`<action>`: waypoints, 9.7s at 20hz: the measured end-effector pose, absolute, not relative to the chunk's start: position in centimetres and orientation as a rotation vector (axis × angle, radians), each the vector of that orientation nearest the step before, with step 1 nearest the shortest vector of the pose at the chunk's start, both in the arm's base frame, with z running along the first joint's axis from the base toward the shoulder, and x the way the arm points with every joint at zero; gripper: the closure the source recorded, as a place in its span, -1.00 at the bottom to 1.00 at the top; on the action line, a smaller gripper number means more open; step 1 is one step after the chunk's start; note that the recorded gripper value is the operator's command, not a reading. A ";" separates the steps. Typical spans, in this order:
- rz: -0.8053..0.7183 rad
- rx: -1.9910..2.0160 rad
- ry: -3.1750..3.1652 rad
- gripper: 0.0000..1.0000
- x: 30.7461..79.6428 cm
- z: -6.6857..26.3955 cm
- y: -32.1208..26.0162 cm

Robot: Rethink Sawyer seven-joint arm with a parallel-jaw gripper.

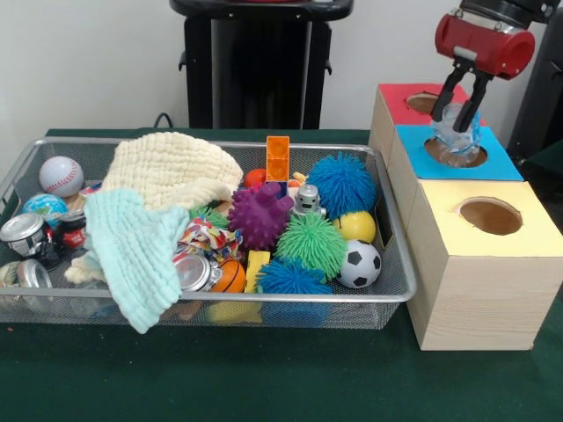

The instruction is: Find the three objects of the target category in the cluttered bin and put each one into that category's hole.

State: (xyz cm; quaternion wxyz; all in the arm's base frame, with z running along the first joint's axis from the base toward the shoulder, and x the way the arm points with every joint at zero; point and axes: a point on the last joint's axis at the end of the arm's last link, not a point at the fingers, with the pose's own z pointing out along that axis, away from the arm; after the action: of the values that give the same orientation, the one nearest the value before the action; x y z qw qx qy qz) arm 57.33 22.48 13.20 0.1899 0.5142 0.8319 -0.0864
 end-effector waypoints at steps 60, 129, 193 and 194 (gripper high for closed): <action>-0.330 1.500 2.364 -1.00 62.5 14.8 -4.9; -0.300 0.964 2.462 -1.00 69.0 4.2 -16.7; 0.164 1.161 2.676 -1.00 68.0 0.9 -6.1; 0.159 1.157 2.678 -1.00 68.0 0.8 -6.0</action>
State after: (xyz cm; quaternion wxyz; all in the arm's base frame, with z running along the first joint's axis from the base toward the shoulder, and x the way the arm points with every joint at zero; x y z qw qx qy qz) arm 67.99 -6.02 0.84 0.1099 0.3936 0.9111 0.0542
